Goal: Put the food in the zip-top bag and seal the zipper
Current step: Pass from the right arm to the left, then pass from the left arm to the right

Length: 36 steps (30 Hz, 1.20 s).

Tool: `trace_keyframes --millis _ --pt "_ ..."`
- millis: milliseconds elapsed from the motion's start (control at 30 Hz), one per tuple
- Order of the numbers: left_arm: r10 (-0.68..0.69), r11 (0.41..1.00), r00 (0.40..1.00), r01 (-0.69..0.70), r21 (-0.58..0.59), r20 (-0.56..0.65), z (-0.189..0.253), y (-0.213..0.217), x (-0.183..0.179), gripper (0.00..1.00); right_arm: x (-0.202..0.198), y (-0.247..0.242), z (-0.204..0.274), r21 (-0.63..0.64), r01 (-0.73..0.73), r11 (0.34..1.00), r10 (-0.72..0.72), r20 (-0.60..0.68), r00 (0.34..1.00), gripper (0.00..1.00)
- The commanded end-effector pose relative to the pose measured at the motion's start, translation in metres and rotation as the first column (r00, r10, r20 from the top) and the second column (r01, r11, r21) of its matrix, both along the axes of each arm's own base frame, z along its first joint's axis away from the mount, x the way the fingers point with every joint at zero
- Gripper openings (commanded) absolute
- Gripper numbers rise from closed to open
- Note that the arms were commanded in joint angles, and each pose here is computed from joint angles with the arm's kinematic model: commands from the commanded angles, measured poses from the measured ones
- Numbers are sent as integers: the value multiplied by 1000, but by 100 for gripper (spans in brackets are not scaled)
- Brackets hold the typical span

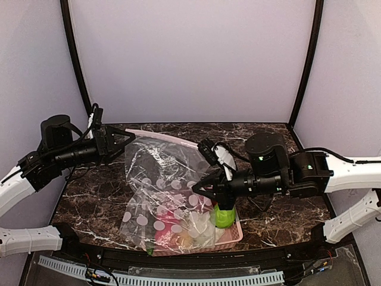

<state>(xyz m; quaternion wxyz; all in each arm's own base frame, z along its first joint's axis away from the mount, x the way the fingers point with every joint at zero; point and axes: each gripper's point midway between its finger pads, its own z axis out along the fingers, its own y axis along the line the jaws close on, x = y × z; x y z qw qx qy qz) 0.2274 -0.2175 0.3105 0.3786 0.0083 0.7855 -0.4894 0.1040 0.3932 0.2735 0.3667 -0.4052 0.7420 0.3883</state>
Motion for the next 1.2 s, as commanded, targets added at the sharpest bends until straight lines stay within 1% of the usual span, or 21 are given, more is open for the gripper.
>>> trace_keyframes --millis 0,100,267,333,367,400,467,500,533,567,600,633,667,700,733,800,833,867,900,1000,1167 --pt "-46 997 999 47 -62 15 16 -10 -2 93 -12 6 5 34 -51 998 52 -18 999 0" --pt "-51 996 999 52 -70 16 17 -12 -1 82 -14 6 6 36 -61 998 61 -18 998 0" --pt "-44 997 999 45 -69 15 14 -12 1 71 -16 6 4 35 -70 997 71 -25 997 0" --pt "-45 997 999 45 -70 14 13 -12 1 63 -16 5 3 34 -68 997 69 -28 997 0" --pt "-47 996 999 48 -70 13 12 -12 0 56 -16 5 2 34 -64 997 65 -30 997 0" --pt "-48 996 999 49 -70 13 12 -12 0 52 -14 5 1 35 -57 998 58 -30 998 0" --pt "-54 996 998 55 -71 18 12 -12 -1 37 -13 3 3 42 -42 998 43 -30 999 0" --pt "-62 995 998 63 -73 25 13 -13 -2 34 -11 2 5 47 -29 998 30 -29 999 0" --pt "-70 995 997 72 -68 37 14 -14 -3 27 -10 0 6 51 -17 999 19 -33 999 0" --pt "-81 995 996 84 -62 48 15 -14 -5 24 -6 -3 7 57 10 998 -8 -29 1000 3" --pt "-84 994 995 87 -59 51 16 -14 -6 17 -4 -5 9 68 26 997 -24 -29 999 6" --pt "-89 995 995 92 -51 54 16 -14 -7 13 -2 -8 10 78 43 996 -40 -31 999 13" --pt "-92 994 994 95 -48 57 17 -14 -8 6 0 -12 12 89 62 994 -60 -31 998 20" --pt "-96 994 994 98 -44 61 17 -13 -9 3 2 -15 12 98 77 992 -74 -34 997 27" --pt "-98 994 993 101 -42 63 17 -13 -10 1 3 -19 14 111 92 990 -88 -37 995 35" --pt "-104 994 992 107 -39 67 17 -13 -12 1 8 -27 15 125 135 983 -130 -46 990 56" --pt "-111 993 991 114 -42 79 19 -13 -14 1 13 -32 15 129 167 977 -162 -52 985 65" --pt "-121 991 989 124 -42 80 18 -13 -15 1 18 -37 16 136 203 970 -196 -63 979 78" --pt "-126 990 987 132 -49 102 22 -13 -17 1 23 -44 15 141 238 961 -229 -74 971 86" --pt "-160 982 974 173 -76 161 33 -15 -25 1 37 -62 18 168 313 935 -297 -113 948 98" --pt "-206 968 949 234 -96 239 49 -16 -38 1 56 -87 15 194 379 905 -342 -198 919 99"
